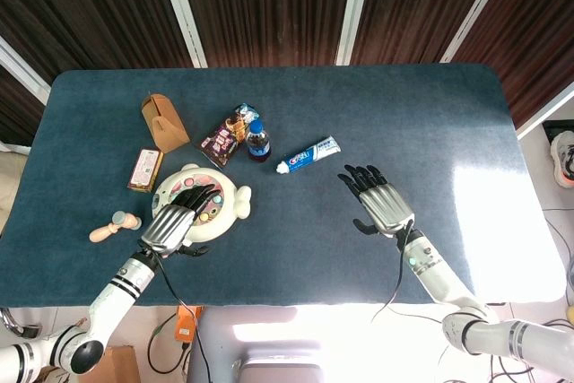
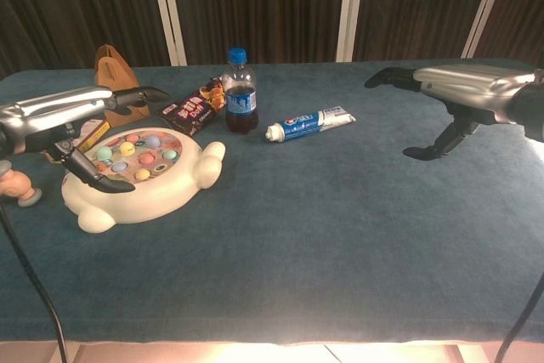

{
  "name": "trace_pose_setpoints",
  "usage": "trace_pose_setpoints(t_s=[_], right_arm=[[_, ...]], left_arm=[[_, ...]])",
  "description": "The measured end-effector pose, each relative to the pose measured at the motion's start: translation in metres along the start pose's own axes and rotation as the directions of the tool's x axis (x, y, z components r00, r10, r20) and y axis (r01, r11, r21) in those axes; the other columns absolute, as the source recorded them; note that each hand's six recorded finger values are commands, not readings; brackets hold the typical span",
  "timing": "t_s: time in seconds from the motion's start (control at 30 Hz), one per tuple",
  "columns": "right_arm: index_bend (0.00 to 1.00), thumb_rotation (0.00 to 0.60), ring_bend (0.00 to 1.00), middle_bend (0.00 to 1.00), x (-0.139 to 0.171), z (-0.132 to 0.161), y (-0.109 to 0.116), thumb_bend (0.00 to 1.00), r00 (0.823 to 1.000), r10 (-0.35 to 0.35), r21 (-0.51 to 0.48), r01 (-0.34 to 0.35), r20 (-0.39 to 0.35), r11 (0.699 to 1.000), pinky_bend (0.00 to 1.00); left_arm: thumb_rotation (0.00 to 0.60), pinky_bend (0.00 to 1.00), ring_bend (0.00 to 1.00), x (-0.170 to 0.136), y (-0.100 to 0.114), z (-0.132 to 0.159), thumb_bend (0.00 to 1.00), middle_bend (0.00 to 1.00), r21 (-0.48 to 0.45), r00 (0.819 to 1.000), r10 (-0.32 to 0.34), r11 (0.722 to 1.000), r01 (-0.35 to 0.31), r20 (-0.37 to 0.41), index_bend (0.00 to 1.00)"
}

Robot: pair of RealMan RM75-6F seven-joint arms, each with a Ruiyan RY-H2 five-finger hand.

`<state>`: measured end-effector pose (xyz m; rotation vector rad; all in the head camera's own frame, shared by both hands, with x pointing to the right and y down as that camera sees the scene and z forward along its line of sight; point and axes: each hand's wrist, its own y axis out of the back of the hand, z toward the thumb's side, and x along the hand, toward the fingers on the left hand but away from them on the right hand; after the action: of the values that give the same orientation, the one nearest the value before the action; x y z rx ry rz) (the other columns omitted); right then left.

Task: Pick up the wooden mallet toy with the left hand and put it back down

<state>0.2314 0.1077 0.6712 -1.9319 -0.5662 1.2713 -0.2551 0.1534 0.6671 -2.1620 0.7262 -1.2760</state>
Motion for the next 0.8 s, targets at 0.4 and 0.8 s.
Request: trace_pose_setpoints(t_s=[0.4,0.8], right_arm=[[0.0,0.6,0.0,0.0,0.031,-0.011,0.009,0.24,0.998,-0.07,0.032,0.07,-0.004,0.997,0.0],[0.0,0.6,0.0,0.0,0.153,-0.068,0.005,0.24,0.987,-0.146,0.06,0.143,0.066,0.988,0.0]], left_arm=[[0.6,0.14,0.04,-0.018,0.018,-0.022,0.2,0.1,0.043,0.993,0.099,0.994,-0.097,-0.066,0.16],[0.594,0.22,0.12,-0.113,0.025,-0.135,0.25,0.23,-0.019,0.857,0.223,0.965,-0.261,-0.464,0.27]])
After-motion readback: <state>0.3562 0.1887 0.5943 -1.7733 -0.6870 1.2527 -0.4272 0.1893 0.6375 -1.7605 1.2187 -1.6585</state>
